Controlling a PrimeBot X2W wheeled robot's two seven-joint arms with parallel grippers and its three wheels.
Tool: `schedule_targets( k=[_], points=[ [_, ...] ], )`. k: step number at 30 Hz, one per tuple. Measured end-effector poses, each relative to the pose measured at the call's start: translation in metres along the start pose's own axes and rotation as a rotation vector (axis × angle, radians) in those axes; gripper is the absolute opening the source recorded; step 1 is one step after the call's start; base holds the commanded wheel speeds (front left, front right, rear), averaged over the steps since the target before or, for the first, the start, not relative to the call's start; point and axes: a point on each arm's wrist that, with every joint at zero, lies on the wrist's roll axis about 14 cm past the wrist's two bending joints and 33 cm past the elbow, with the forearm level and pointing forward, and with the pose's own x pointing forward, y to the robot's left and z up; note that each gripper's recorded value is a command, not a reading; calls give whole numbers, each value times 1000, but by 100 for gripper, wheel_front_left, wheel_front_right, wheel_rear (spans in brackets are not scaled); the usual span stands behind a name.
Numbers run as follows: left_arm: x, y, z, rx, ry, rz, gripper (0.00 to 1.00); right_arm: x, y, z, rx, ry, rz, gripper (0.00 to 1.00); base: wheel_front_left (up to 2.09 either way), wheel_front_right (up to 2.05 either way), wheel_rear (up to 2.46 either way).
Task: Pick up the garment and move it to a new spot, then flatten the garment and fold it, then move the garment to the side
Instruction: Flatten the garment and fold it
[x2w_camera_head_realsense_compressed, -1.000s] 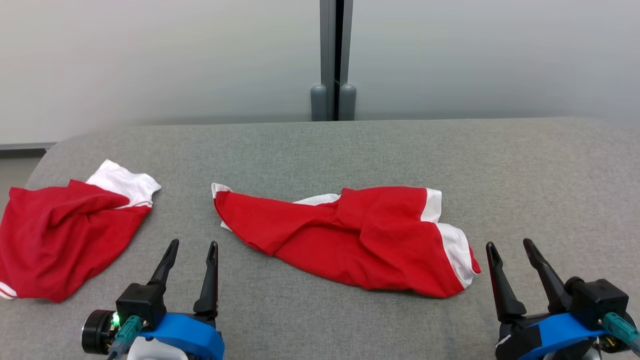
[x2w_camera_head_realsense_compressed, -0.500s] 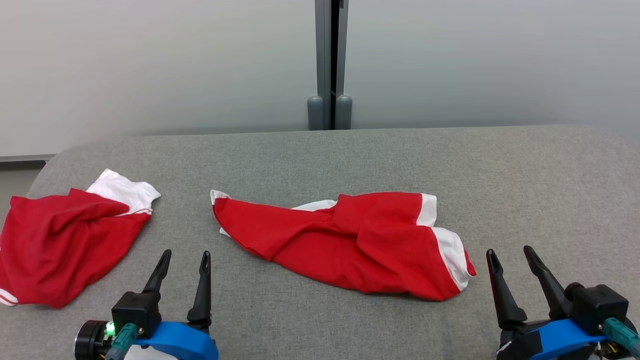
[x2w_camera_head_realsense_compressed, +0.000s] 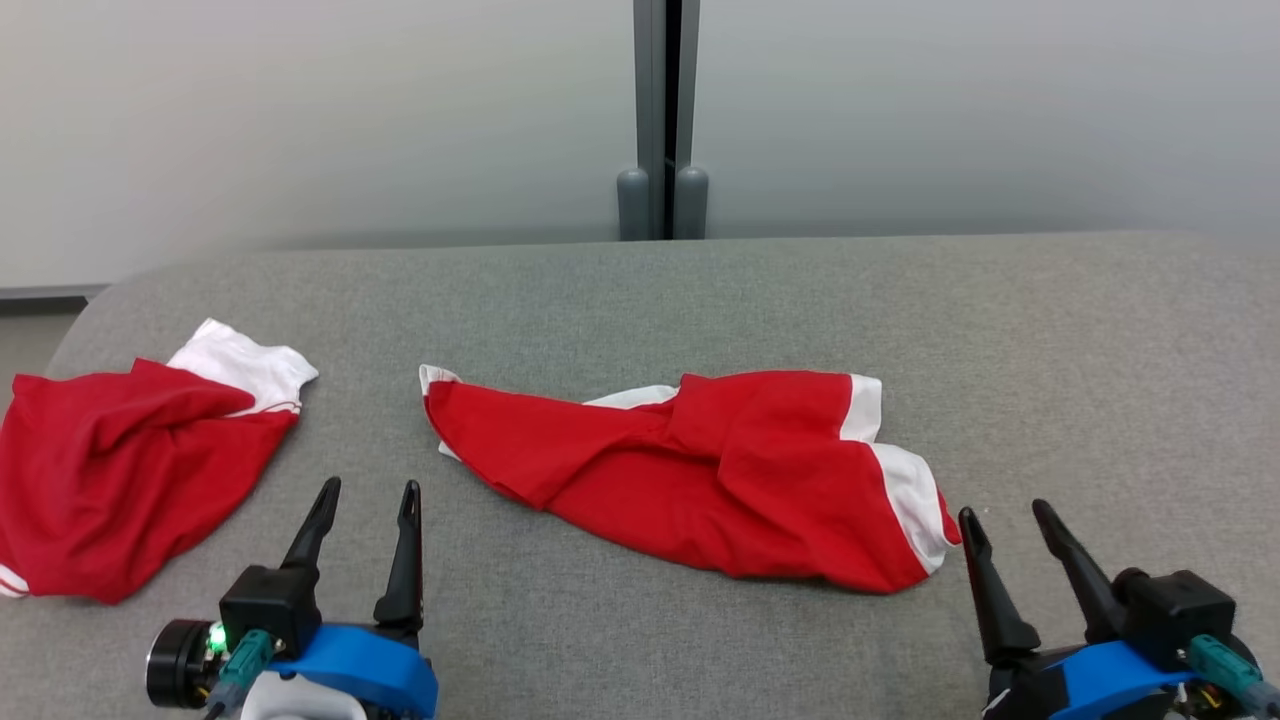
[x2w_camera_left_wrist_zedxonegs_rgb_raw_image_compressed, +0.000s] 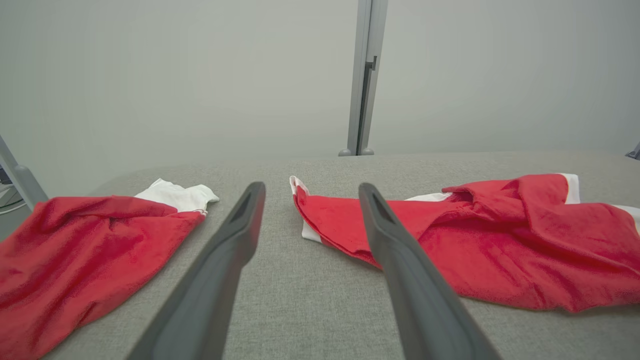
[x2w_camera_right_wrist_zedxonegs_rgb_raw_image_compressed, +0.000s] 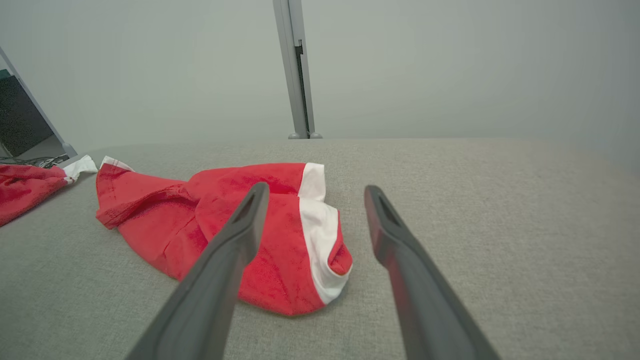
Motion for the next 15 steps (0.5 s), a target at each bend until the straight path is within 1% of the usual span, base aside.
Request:
schedule_targets(
  k=[4,9,13,15],
  points=[
    [10,0,4,7,-13,-2,100,5,11,-29,3,99,40,100,0,0,0],
    [27,0,5,9,-25,-5,100,9,21,-81,0,265,88,100,0,0,0],
    [35,1,-2,5,-12,2,100,20,27,-109,-12,342,125,100,0,0,0],
    [39,3,-4,8,-8,7,100,25,29,-121,-38,378,147,100,0,0,0]
  ],
)
